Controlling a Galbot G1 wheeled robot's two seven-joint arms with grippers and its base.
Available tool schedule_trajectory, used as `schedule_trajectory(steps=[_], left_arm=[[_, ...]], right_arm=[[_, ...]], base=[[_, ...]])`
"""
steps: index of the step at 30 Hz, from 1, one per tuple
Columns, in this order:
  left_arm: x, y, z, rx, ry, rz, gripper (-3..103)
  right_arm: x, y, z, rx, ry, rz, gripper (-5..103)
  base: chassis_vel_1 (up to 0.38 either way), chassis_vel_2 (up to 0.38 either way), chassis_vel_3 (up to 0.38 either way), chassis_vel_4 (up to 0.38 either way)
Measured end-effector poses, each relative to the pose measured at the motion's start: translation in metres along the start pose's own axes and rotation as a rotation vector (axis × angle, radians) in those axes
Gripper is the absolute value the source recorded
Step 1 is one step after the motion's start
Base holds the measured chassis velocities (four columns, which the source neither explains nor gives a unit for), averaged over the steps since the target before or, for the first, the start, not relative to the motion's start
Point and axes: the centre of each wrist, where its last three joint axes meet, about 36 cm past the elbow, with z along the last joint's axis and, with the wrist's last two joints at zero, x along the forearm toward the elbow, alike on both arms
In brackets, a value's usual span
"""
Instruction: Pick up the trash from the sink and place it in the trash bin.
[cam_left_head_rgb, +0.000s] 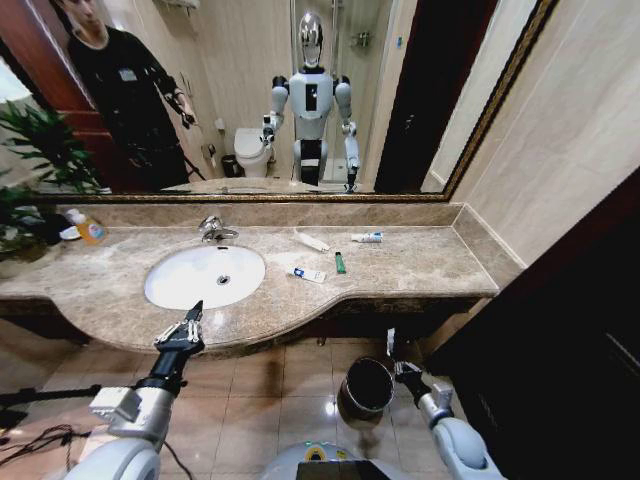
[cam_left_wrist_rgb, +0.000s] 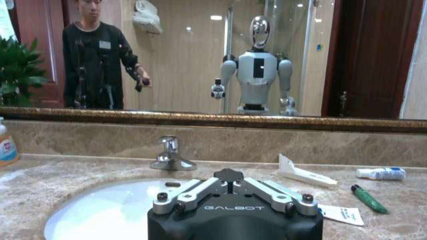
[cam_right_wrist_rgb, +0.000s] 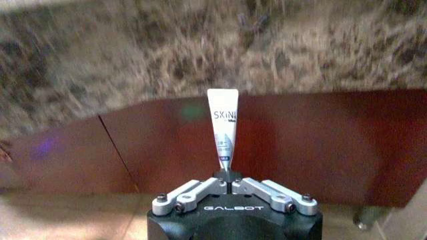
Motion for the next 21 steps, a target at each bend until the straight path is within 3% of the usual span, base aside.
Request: schedule_trajectory(steps=[10,16,18,21], left_arm=[[0.0,0.0,0.0,0.0,0.0,0.0,0],[0.0,0.0,0.0,0.0,0.0,0.0,0],[0.0,0.0,0.0,0.0,0.0,0.0,0],[0.0,0.0,0.0,0.0,0.0,0.0,0]], right_arm=[[-0.026,0.003,0.055,-0.035,0.075,0.048,0],[-0.03,0.01,0.07,-0.052,0.119,0.02,-3],[-0.031,0.012,0.078,-0.056,0.139,0.002,7],[-0.032,0.014,0.085,-0.056,0.145,-0.002,12]], base=[[0.0,0.0,0.0,0.0],[0.0,0.0,0.0,0.0],[0.0,0.0,0.0,0.0],[0.0,0.0,0.0,0.0]])
